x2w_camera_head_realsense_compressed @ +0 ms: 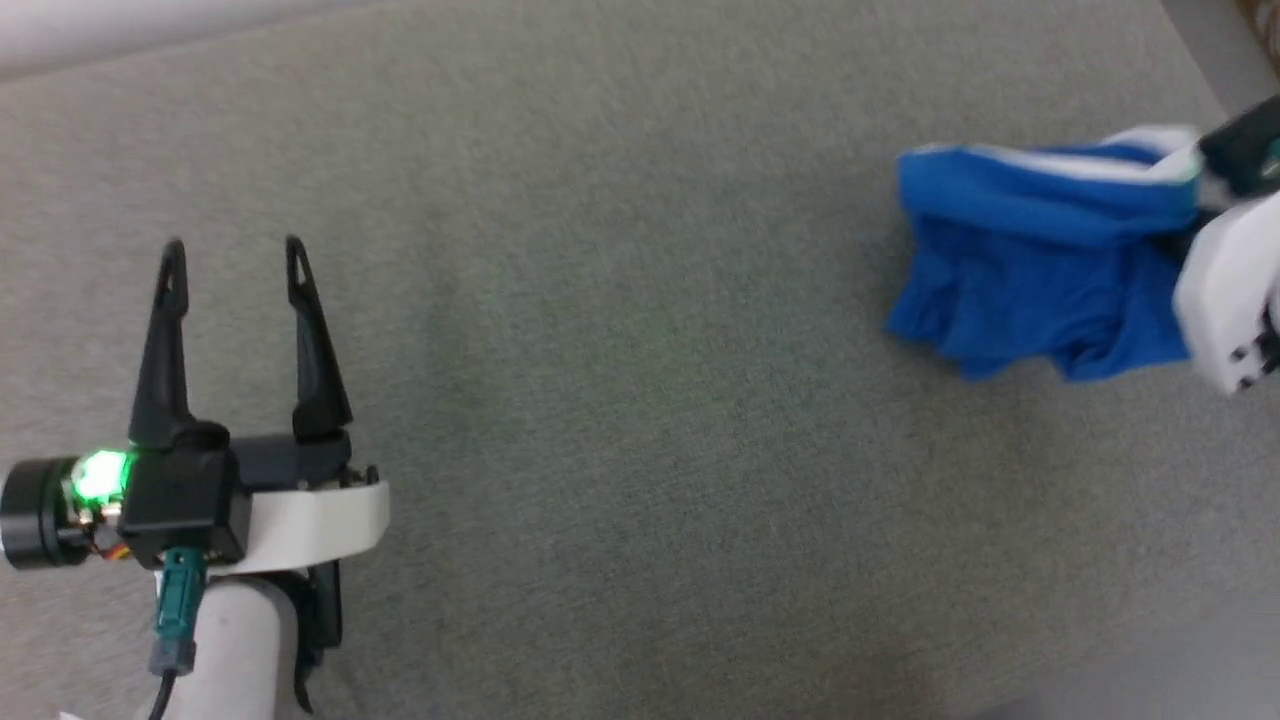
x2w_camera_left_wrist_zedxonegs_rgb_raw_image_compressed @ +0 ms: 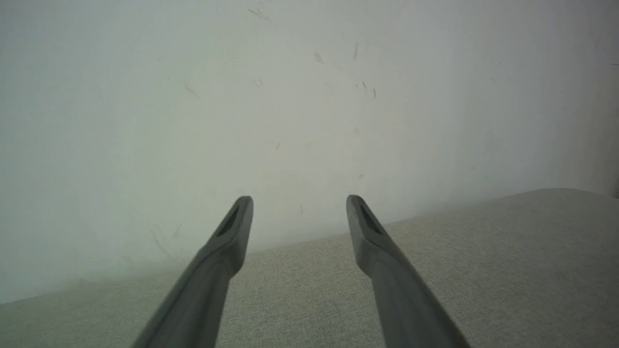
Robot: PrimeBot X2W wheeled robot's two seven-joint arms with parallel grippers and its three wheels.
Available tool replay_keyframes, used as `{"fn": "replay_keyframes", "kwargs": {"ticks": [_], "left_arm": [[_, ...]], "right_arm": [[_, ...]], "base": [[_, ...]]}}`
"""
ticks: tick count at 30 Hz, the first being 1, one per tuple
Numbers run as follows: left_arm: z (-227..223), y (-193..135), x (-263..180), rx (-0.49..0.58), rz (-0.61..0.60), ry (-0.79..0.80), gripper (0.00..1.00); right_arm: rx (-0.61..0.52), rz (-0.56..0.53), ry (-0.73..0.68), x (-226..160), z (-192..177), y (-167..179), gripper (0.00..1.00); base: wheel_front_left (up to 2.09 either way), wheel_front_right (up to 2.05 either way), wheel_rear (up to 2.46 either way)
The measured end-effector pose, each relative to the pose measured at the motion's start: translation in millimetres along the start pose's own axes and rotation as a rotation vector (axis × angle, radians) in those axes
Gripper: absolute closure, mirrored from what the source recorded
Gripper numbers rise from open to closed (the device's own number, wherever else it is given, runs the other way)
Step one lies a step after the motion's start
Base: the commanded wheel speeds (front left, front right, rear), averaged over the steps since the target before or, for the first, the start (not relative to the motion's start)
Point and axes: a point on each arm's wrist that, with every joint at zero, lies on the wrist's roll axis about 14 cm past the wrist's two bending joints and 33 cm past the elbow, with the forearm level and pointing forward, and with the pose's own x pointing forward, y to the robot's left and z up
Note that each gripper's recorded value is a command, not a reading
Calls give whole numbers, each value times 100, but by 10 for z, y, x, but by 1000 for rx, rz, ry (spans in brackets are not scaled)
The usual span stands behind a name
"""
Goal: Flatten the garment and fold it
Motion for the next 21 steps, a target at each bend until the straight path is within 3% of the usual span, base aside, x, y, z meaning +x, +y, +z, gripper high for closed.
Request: {"fn": "replay_keyframes", "kwargs": {"ticks": [11, 16, 17, 18, 21], "left_arm": [[-565, -279, 204, -70, -62, 46, 0], [-717, -237, 197, -72, -45, 69, 0], [-736, -221, 185, -69, -40, 75, 0], [-750, -203, 173, -66, -35, 80, 0], [-737, -172, 145, -62, -21, 89, 0]], "right_arm": [[46, -281, 180, 325, -416, -1065, 100], [49, -309, 192, 562, -458, -1146, 100], [46, -306, 194, 617, -471, -1121, 87], [46, -304, 196, 663, -483, -1102, 0], [39, -315, 164, 712, -442, -1105, 0]], "base": [[0, 0, 0], [0, 0, 0], [0, 0, 0], [0, 0, 0], [0, 0, 0]]}}
